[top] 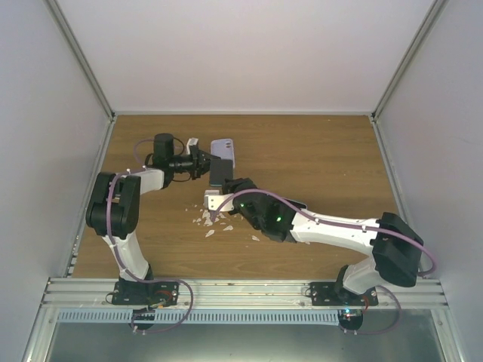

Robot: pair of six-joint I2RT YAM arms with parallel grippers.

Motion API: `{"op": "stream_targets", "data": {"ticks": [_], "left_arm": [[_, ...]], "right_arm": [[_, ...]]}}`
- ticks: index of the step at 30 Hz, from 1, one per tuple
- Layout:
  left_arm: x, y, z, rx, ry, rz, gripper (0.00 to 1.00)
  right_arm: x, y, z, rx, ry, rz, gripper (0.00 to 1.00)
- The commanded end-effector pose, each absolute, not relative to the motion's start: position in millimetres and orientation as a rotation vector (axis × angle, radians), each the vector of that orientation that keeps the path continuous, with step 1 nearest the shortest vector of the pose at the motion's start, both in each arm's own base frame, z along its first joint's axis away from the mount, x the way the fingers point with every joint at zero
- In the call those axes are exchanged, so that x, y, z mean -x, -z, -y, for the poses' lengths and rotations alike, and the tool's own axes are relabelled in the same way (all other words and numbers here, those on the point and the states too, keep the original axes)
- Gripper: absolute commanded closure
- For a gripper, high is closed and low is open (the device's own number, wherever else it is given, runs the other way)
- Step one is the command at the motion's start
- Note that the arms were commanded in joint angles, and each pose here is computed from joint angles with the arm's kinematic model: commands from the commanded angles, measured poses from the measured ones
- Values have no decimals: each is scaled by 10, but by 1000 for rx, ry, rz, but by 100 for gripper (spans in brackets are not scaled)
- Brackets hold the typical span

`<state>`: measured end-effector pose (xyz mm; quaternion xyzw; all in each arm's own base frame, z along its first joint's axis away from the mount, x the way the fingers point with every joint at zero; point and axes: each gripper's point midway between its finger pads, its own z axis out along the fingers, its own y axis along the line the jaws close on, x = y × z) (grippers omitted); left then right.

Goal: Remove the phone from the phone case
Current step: Remove the phone case from the phone.

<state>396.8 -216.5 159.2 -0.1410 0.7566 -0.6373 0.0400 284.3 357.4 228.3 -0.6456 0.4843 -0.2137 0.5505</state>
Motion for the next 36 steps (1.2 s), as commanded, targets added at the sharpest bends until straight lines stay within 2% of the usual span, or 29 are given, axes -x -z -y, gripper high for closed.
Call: {"op": "stream_targets", "data": {"ticks": [1,14,24,36], "left_arm": [[-4400,-1676,1935,482,1799,-2183,100],[-4520,-1763,1864,412,1753,-2150,100],[-4608,-1951,1698,226,1601,-2109,100],[-4503,-2083,1658,131,1498,-2108,100]], "right_arm": [[-2639,-2499,-3752,1501,413,-1096,100],[-2640,-2647,-3788,1461,431,-1081,100],[-3110,-3182,-3475,1320,344,-1214,100],[-3460,-3381,-3002,1208,328,-1297,100]]}}
